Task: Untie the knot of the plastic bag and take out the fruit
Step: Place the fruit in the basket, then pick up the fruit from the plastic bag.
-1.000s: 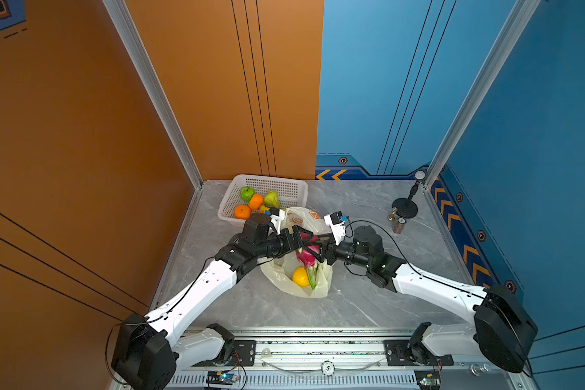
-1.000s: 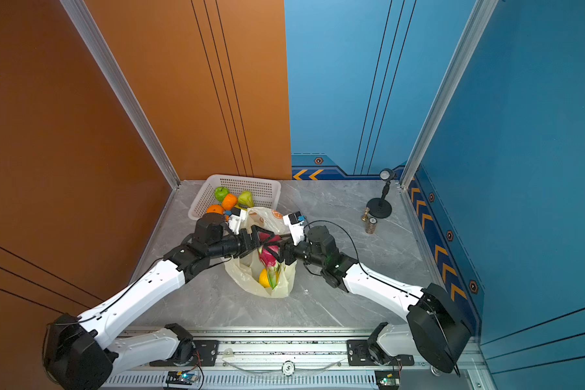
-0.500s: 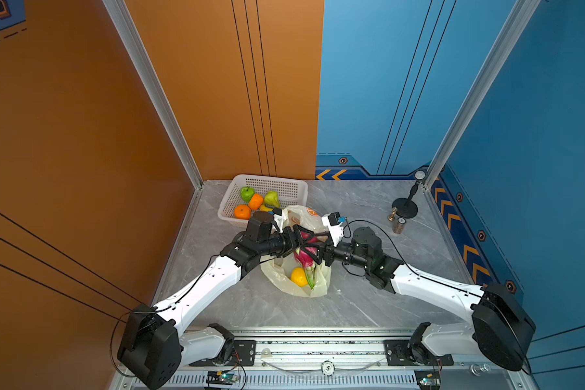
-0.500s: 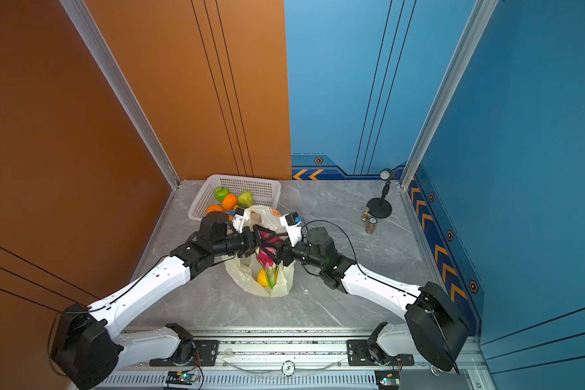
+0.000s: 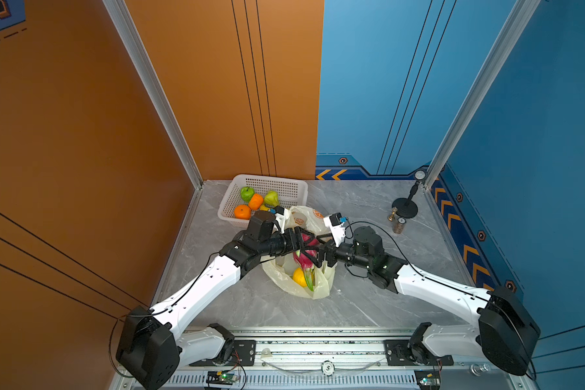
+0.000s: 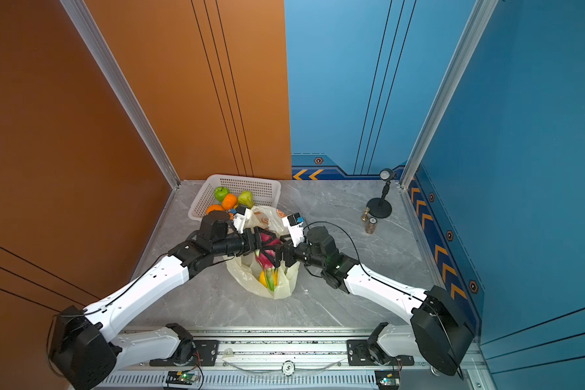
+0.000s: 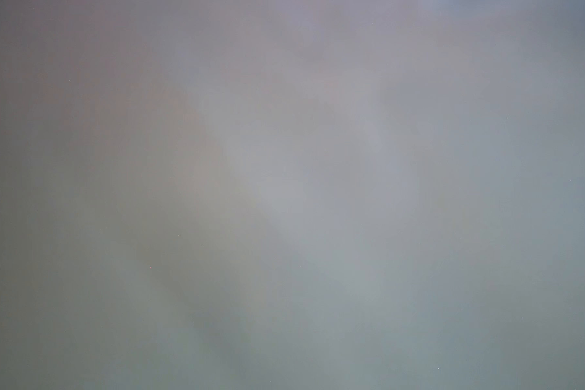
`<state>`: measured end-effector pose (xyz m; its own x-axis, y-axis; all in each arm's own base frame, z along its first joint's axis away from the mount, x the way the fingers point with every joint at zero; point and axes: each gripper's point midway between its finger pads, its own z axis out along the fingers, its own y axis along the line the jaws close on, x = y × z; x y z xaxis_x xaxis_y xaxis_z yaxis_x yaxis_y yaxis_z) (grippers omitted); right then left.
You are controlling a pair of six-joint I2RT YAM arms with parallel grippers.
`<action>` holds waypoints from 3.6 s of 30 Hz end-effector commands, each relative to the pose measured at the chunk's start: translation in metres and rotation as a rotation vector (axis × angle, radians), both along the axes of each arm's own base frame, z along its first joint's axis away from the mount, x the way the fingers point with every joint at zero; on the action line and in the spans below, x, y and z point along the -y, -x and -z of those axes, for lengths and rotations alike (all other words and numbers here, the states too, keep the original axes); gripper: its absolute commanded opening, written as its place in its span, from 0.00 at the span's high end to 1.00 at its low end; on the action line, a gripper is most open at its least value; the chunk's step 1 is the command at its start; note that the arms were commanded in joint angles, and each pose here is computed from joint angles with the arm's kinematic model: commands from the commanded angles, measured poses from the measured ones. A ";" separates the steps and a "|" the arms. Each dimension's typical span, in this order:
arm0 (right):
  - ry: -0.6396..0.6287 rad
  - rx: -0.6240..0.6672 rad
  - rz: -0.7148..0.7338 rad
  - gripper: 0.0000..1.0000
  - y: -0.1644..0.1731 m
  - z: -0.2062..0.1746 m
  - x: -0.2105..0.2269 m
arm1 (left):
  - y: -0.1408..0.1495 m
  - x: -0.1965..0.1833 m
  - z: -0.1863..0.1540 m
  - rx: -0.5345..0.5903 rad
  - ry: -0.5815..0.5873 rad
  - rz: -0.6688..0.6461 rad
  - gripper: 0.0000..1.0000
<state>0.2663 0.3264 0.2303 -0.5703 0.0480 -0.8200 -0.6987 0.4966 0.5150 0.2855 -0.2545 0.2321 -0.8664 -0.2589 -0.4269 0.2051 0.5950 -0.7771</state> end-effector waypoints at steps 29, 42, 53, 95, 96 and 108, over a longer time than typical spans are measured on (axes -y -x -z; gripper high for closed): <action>0.111 -0.316 0.288 0.05 -0.012 0.059 0.088 | -0.034 -0.084 -0.143 0.491 -0.036 -0.260 0.55; -0.112 -0.121 0.252 0.00 -0.004 -0.048 0.089 | -0.140 -0.197 -0.076 0.275 -0.366 -0.568 0.55; -0.134 -0.152 0.285 0.00 -0.014 -0.076 0.086 | -0.237 -0.207 -0.008 0.056 -0.313 -0.642 0.57; 0.282 -0.181 0.179 0.25 0.014 -0.023 0.018 | -0.165 -0.175 -0.063 0.149 -0.278 -0.465 0.00; 0.308 -0.183 0.167 0.27 0.015 -0.018 0.012 | -0.154 -0.173 -0.066 0.155 -0.298 -0.450 0.00; 0.642 -0.194 0.052 0.31 0.026 0.064 -0.033 | -0.036 -0.158 -0.064 0.251 -0.448 -0.261 0.03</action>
